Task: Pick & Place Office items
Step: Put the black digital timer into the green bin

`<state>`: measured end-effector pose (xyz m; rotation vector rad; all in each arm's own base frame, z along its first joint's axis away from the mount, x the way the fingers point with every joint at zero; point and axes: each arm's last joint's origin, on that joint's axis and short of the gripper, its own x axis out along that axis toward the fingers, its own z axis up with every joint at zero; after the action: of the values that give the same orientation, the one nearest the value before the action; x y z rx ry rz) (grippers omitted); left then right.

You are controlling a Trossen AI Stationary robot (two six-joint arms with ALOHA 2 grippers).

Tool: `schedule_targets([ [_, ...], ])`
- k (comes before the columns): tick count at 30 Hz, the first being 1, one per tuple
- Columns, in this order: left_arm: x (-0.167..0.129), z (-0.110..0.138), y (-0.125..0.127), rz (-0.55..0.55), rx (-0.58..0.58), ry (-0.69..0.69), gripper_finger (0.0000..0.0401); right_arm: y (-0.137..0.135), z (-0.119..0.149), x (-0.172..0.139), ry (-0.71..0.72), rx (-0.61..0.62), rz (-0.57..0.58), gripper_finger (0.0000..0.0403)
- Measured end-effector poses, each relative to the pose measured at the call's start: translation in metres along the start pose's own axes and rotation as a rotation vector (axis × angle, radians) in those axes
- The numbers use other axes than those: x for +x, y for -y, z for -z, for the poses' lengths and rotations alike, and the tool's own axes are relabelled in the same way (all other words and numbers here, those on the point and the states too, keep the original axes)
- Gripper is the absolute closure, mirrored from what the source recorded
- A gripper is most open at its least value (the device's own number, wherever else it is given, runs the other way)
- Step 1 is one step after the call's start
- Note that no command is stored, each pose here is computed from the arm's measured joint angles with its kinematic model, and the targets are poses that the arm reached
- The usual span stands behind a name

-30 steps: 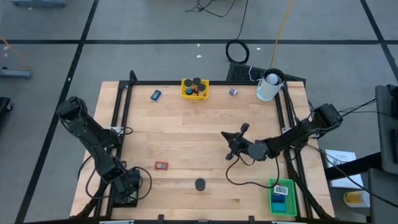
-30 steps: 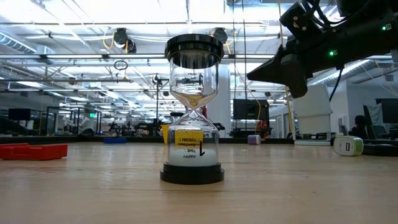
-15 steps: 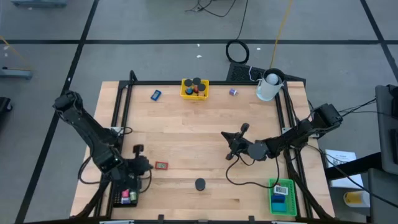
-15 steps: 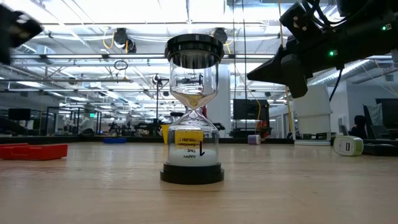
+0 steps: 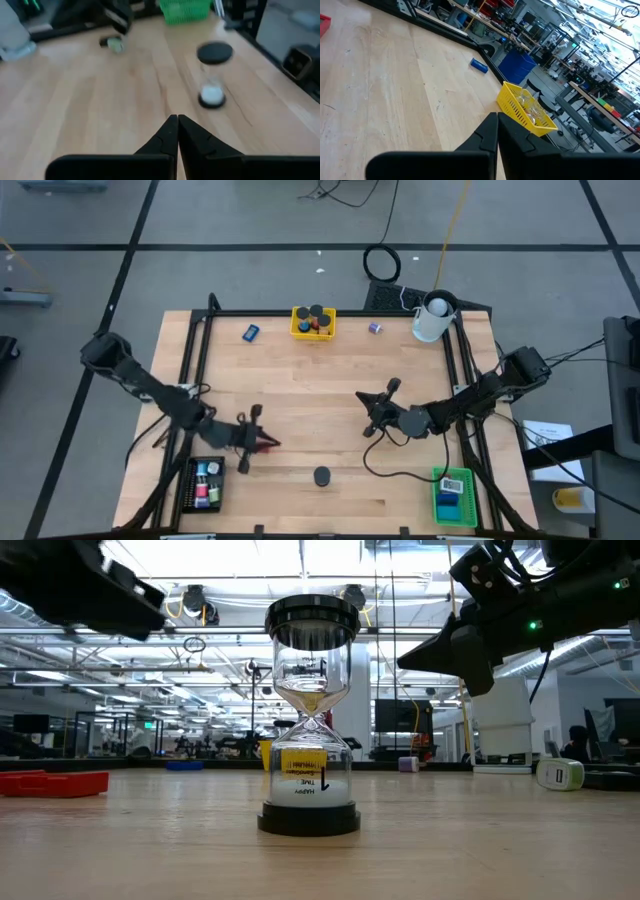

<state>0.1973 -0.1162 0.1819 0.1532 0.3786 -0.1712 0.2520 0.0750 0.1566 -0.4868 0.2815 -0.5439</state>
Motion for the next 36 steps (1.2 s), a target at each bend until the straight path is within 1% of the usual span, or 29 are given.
schedule_targets([
  [3, 0.001, 0.01, -0.017, -0.053, -0.012, 0.102, 0.0381, 0.0, 0.0, 0.0, 0.0, 0.003, 0.0, 0.0402],
  [5, 0.001, 0.015, -0.029, -0.103, -0.037, 0.143, 0.0381, 0.0, 0.0, 0.0, 0.0, 0.003, 0.0, 0.0401],
  [8, 0.003, 0.02, -0.045, -0.173, -0.07, 0.157, 0.038, 0.0, 0.0, 0.0, 0.001, 0.006, 0.001, 0.0401],
  [12, 0.005, 0.02, -0.06, -0.24, -0.102, 0.153, 0.038, 0.001, -0.001, 0.0, 0.008, 0.032, 0.004, 0.0402],
  [15, 0.005, 0.021, -0.066, -0.272, -0.065, 0.143, 0.038, 0.001, -0.001, 0.001, 0.006, 0.097, 0.008, 0.0399],
  [18, 0.005, 0.019, -0.07, -0.292, -0.023, 0.156, 0.038, 0.001, -0.001, 0.001, 0.004, 0.14, 0.008, 0.0399],
  [23, 0.004, 0.011, -0.076, -0.325, -0.007, 0.231, 0.038, 0.001, 0.0, 0.001, 0.001, 0.142, 0.007, 0.0399],
  [32, 0.013, 0.019, -0.087, -0.3, 0.0, 0.202, 0.038, 0.001, 0.0, 0.001, 0.001, 0.175, 0.008, 0.0401],
  [36, 0.016, 0.021, -0.087, -0.303, -0.005, 0.23, 0.038, 0.001, 0.0, 0.001, 0.001, 0.195, 0.008, 0.0402],
])
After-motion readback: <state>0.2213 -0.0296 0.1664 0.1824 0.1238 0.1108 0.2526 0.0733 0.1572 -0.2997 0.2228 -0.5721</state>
